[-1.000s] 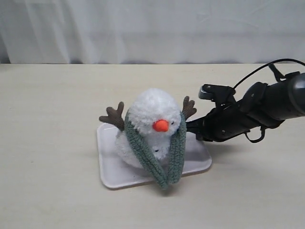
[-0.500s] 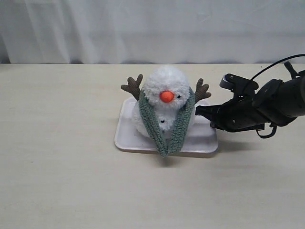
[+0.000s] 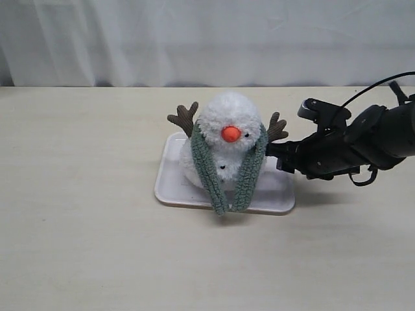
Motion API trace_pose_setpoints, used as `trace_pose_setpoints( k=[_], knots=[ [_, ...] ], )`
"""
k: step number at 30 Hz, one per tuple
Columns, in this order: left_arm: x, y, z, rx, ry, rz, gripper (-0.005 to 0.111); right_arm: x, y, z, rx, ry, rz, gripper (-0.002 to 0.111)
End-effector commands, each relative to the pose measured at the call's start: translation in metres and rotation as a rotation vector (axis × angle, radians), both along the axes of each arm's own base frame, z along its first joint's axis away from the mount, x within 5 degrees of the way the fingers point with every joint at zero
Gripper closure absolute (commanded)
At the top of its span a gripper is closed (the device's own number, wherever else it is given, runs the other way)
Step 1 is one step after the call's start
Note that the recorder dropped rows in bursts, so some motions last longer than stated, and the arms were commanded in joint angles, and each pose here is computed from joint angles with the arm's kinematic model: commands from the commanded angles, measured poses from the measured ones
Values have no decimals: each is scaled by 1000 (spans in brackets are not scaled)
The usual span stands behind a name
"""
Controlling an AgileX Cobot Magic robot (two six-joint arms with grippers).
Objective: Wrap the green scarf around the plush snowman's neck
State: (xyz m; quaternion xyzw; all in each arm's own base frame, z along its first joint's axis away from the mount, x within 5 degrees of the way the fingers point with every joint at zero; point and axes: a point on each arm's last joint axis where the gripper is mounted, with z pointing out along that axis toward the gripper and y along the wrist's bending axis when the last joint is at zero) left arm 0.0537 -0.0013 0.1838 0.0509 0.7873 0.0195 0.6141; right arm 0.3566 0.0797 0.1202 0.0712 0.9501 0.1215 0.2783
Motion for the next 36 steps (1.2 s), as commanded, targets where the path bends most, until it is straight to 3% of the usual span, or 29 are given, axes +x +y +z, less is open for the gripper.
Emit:
trace_pose_setpoints(
  k=[1, 12, 24, 36],
  knots=[
    [0, 0, 0, -5, -11, -7, 107, -4, 1, 21, -3, -34, 63, 56],
    [0, 0, 0, -5, -11, -7, 107, -30, 5, 108, 40, -193, 207, 64],
    [0, 0, 0, -5, -11, -7, 107, -87, -1, 198, 47, -453, 301, 103],
    [0, 0, 0, -5, -11, -7, 107, -156, -15, 246, 30, -690, 314, 104]
  ],
)
